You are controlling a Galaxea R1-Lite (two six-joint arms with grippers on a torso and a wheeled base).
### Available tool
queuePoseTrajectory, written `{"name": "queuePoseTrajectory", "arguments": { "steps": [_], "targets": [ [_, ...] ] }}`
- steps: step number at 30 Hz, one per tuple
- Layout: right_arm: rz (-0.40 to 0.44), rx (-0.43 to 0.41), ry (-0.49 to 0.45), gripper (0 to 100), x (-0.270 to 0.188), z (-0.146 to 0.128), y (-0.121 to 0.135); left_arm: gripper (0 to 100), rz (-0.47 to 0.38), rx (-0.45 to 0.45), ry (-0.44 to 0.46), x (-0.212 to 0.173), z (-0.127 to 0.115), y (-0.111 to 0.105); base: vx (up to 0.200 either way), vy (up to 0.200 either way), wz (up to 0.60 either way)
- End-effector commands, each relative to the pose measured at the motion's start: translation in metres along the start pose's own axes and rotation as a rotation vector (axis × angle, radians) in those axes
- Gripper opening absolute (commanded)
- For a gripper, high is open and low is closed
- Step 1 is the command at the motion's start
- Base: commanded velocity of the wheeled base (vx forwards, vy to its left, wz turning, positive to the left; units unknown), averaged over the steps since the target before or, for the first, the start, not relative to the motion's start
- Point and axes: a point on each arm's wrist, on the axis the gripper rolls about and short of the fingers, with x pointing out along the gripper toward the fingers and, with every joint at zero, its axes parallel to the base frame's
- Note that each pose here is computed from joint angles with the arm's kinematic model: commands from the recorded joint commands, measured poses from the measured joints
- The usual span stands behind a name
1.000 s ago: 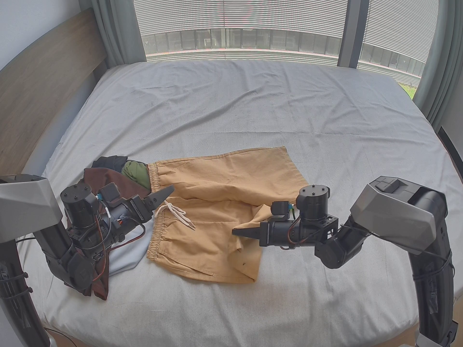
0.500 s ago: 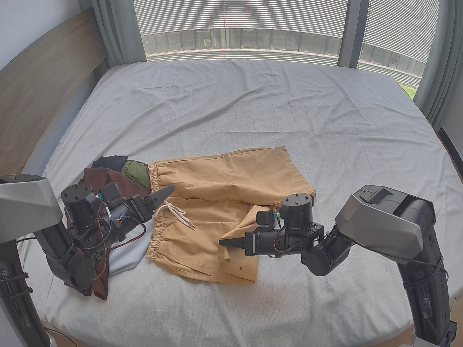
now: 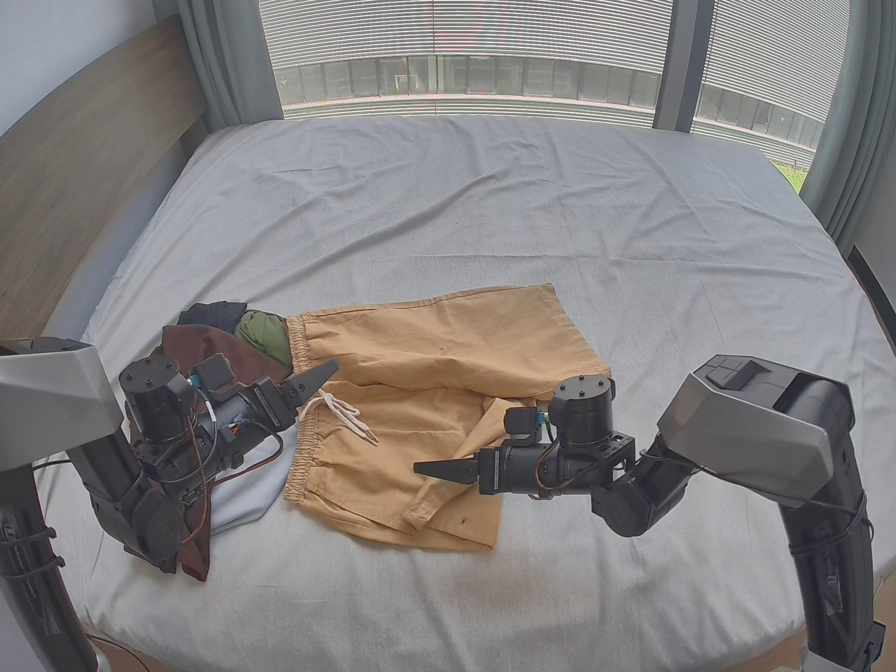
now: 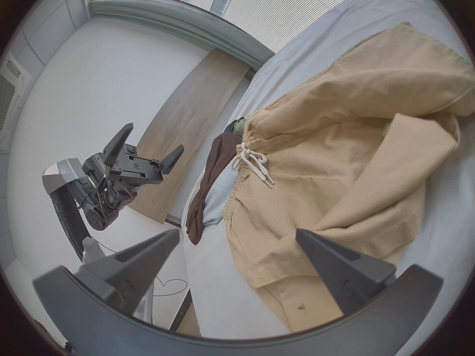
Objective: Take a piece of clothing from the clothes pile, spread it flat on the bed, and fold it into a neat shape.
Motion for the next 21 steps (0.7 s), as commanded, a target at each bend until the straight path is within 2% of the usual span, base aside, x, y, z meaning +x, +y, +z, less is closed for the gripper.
{"name": "queuePoseTrajectory", "arguments": {
  "steps": [1, 5, 11, 15, 21],
  "targets": [
    [-0.016, -0.005, -0.035, 100, -0.023, 0.015, 0.013, 100, 0.000, -0.002, 0.003, 0.000, -0.001, 0.000, 0.000, 0.000, 0.00],
    [-0.047, 0.006, -0.063, 100, -0.046, 0.025, 0.013, 100, 0.000, -0.001, 0.001, 0.000, -0.001, 0.000, 0.000, 0.000, 0.00],
    [-0.148, 0.093, -0.058, 100, -0.075, 0.020, -0.017, 100, -0.004, 0.000, 0.003, 0.002, -0.001, -0.001, 0.000, 0.000, 0.00],
    [-0.179, 0.133, -0.040, 100, -0.076, 0.011, -0.034, 100, -0.009, 0.001, 0.004, 0.002, -0.002, -0.002, 0.000, 0.000, 0.00],
    [-0.224, 0.160, -0.017, 100, -0.066, -0.001, -0.045, 100, -0.008, 0.000, 0.006, 0.002, -0.002, -0.002, 0.000, 0.000, 0.00]
  ]
}}
